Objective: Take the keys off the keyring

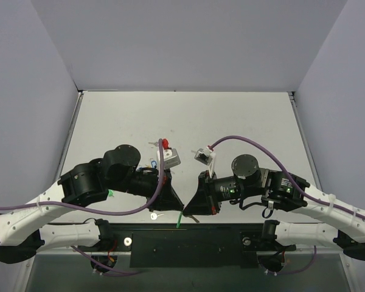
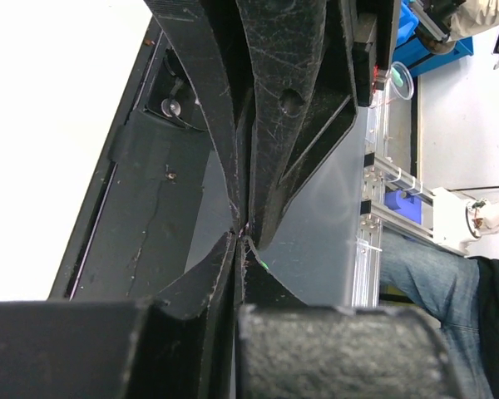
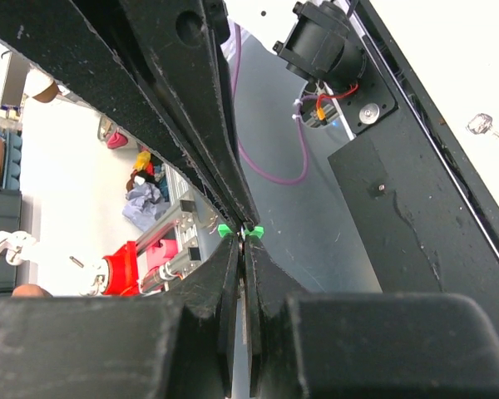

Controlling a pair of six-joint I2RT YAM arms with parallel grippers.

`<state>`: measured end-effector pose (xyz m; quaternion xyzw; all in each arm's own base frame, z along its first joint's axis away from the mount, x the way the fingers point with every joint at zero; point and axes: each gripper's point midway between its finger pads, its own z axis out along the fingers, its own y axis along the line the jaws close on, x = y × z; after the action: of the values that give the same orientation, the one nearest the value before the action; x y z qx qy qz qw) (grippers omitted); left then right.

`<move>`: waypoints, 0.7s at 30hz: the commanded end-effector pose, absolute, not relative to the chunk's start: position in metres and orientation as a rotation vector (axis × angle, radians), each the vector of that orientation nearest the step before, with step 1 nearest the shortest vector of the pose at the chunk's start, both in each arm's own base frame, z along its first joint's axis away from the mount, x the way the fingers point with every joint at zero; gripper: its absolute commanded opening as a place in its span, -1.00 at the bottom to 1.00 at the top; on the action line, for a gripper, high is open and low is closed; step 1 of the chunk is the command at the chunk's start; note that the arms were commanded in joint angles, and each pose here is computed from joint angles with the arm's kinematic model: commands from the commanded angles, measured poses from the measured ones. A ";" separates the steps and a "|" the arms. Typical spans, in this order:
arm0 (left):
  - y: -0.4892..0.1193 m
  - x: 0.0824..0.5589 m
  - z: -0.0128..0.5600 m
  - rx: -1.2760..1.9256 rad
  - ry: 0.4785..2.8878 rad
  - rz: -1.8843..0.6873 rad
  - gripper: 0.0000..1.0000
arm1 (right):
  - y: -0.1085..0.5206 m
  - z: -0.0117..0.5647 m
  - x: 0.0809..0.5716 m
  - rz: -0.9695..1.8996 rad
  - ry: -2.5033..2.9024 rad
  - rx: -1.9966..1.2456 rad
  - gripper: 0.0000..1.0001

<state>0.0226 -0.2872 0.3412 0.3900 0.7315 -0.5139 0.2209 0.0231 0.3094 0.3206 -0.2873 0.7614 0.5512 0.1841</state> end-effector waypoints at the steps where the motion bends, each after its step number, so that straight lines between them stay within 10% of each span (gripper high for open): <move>1: -0.279 0.016 0.365 1.054 1.994 -1.447 -0.68 | 0.315 0.356 0.034 1.593 2.006 -0.755 -1.00; 8: -0.267 0.031 0.397 0.900 1.923 -1.407 0.12 | 0.313 0.366 0.031 1.613 1.971 -0.753 -1.00; 21: -0.259 0.045 0.404 0.500 1.757 -1.615 -0.06 | 0.315 0.388 0.033 1.640 1.896 -0.738 -1.00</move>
<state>0.0365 -0.2485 0.3825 0.2411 0.7076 -0.5780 0.3273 0.0321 0.3131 0.3475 -0.2752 0.7382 0.5720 0.2281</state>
